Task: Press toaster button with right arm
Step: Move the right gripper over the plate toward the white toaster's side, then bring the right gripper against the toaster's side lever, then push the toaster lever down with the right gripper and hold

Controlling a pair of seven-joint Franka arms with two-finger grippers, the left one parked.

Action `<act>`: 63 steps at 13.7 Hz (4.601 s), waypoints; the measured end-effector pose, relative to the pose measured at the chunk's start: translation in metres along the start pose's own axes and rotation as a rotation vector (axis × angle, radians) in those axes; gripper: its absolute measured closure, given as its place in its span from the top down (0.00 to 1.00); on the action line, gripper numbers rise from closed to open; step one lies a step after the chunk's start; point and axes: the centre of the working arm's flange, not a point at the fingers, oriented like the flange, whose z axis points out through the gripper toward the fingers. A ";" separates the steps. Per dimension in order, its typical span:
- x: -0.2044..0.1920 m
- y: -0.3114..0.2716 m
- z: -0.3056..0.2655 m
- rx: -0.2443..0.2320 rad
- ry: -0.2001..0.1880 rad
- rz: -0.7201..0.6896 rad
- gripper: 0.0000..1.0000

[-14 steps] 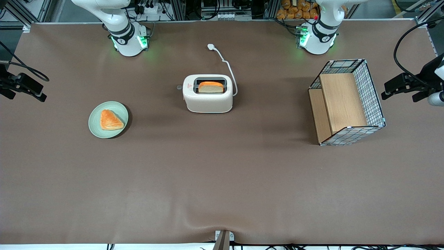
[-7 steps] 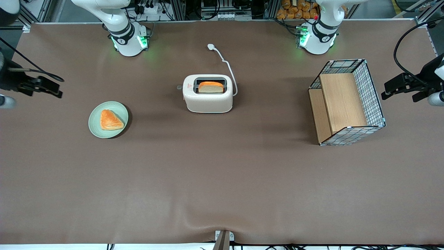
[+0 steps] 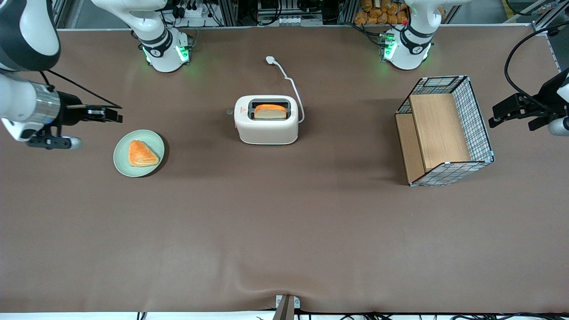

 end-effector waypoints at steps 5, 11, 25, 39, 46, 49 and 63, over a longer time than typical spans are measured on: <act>-0.017 -0.037 0.054 0.028 -0.040 -0.051 0.01; -0.037 -0.064 0.118 0.107 -0.060 -0.063 0.01; -0.082 -0.165 0.227 0.240 0.002 -0.006 0.01; -0.073 -0.180 0.268 0.220 0.033 0.007 0.01; -0.067 -0.183 0.282 0.214 0.050 0.018 0.01; -0.067 -0.183 0.282 0.214 0.049 0.019 0.01; -0.064 -0.171 0.297 0.198 0.068 0.025 0.01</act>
